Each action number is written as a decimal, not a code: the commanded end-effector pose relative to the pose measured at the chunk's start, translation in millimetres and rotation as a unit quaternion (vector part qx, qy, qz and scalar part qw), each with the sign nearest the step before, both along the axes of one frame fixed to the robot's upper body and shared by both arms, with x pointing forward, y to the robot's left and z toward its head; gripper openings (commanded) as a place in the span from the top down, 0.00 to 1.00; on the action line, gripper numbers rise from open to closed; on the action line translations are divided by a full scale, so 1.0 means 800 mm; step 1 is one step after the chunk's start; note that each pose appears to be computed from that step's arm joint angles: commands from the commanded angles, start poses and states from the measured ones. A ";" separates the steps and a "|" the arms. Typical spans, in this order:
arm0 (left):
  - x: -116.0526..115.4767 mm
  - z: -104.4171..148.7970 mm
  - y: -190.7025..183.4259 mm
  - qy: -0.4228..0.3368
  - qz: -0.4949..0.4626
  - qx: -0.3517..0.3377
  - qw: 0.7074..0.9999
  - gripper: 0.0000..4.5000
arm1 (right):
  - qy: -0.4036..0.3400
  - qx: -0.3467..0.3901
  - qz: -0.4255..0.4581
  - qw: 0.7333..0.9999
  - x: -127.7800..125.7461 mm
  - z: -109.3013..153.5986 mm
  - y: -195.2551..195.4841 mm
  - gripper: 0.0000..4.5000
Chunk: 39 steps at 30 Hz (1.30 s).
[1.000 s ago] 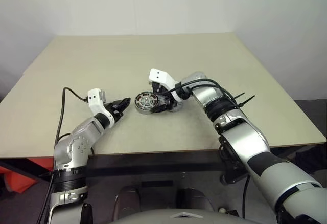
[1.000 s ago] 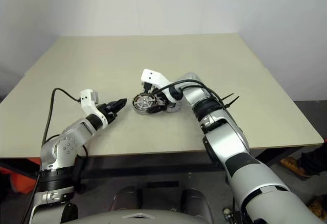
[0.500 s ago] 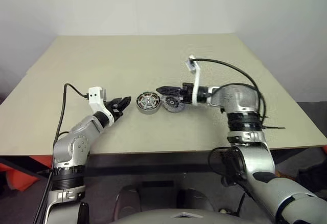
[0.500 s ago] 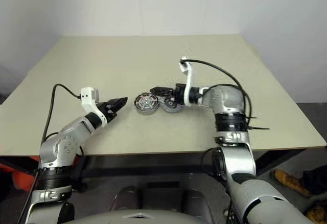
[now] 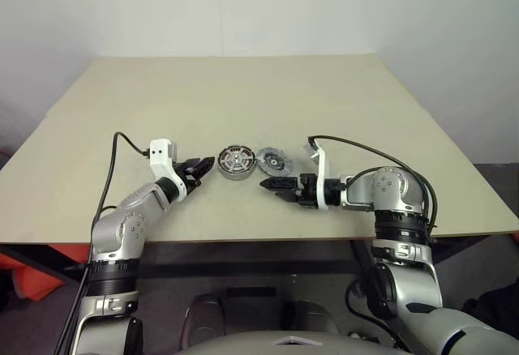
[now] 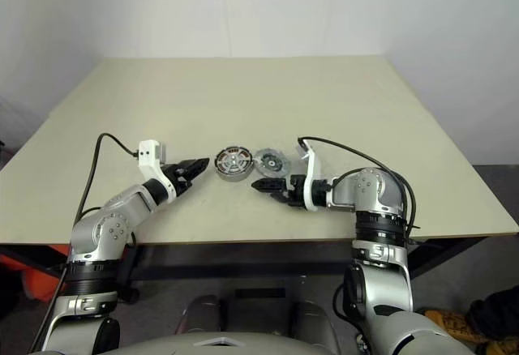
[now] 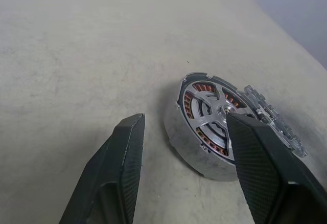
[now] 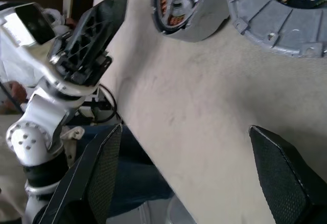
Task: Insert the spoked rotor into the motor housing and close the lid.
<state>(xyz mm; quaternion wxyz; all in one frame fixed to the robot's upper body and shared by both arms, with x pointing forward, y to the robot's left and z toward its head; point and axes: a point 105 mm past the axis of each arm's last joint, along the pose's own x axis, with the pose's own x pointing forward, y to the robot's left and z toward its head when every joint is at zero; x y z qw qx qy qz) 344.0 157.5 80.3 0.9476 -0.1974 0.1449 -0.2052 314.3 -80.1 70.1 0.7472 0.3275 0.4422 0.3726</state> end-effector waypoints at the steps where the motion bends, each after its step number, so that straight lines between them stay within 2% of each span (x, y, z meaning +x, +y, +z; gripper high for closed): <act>1: 0.002 0.017 0.001 -0.026 -0.001 0.007 1.000 0.40 | -0.026 -0.005 -0.033 0.999 0.024 0.008 -0.002 0.01; 12: -0.003 0.018 0.006 -0.026 0.006 0.008 1.000 0.40 | -0.042 -0.027 -0.111 0.993 0.068 -0.009 -0.002 0.01; 23: -0.003 0.017 0.003 -0.023 0.002 0.013 1.000 0.40 | -0.066 -0.052 -0.204 0.975 0.104 -0.008 -0.024 0.01; 34: -0.003 0.015 -0.001 -0.021 -0.003 0.016 1.000 0.40 | -0.091 -0.051 -0.234 0.967 0.118 0.002 -0.028 0.01; 39: -0.002 0.014 -0.002 -0.020 -0.003 0.017 1.000 0.40 | -0.127 -0.034 -0.245 0.961 0.128 0.022 -0.025 0.01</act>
